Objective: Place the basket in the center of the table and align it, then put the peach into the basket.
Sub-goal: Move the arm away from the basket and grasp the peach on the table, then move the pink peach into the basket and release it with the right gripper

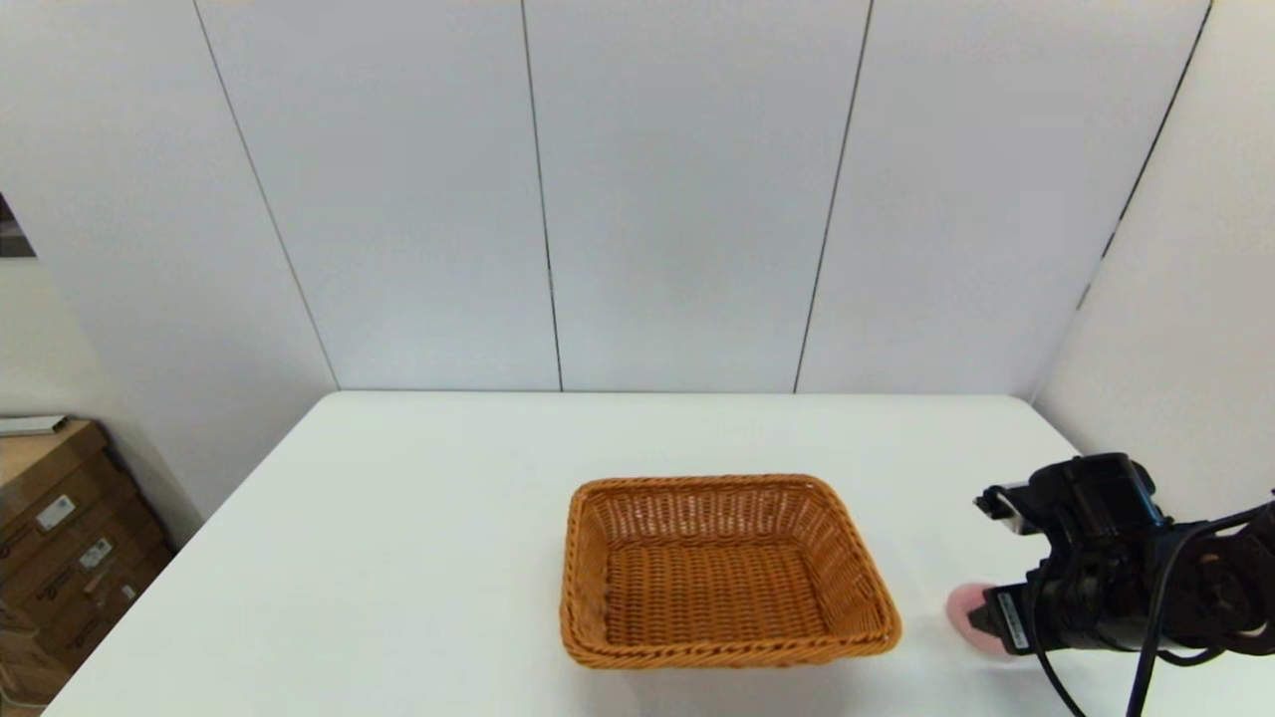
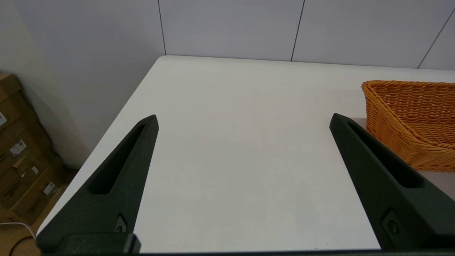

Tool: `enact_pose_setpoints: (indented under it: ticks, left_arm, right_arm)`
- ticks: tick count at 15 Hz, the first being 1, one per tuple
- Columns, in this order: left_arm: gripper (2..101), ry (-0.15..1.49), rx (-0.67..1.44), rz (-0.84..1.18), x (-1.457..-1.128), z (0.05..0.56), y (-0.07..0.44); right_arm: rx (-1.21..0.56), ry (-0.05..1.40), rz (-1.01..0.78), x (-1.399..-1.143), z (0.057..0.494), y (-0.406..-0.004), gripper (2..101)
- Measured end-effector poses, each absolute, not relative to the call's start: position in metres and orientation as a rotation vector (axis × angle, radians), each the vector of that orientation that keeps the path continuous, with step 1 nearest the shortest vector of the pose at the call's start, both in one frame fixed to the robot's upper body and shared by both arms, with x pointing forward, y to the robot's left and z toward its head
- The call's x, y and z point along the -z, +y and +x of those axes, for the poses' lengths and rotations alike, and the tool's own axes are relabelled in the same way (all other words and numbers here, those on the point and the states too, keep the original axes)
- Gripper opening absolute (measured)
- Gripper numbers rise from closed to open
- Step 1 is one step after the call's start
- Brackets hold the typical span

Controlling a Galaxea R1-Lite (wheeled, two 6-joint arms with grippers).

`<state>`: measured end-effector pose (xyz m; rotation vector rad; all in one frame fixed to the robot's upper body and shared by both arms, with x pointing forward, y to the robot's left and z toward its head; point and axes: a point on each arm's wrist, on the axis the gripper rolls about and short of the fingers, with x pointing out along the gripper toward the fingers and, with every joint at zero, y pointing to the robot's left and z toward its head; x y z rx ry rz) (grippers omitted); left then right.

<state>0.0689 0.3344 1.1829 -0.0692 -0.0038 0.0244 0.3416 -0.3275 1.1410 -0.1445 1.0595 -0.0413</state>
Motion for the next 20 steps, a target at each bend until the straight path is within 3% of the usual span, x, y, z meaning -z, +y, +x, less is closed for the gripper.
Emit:
enact_pose_setpoints:
  ticks: [3,5,10,13,17,20]
  left_arm:
    - [97.8,-0.004,-0.025,-0.07,-1.183,0.069,0.334]
    - [97.8,-0.008,-0.025,-0.07,-1.183,0.069,0.334]
    - [97.8,-0.008,-0.025,-0.08,-1.183,0.069,0.334]
    - [97.8,-0.008,-0.024,-0.08,-1.183,0.069,0.334]
    - [97.8,-0.008,-0.025,-0.08,-1.183,0.069,0.334]
    - [97.8,-0.008,-0.024,-0.081,-1.183,0.069,0.334]
  right_arm:
    - [0.039,1.063,-0.144,-1.14,0.341,-0.327,44.3]
    - [0.039,1.063,-0.138,-1.14,0.34,-0.326,5.7]
    - [0.055,1.001,-0.097,-1.155,0.34,-0.323,3.0]
    - [0.03,0.831,-0.055,-1.195,0.344,-0.31,3.0]
    - [-0.181,0.624,-0.067,-1.256,0.336,-0.248,3.0]
    - [-0.329,0.587,-0.117,-1.269,0.327,-0.199,3.0]
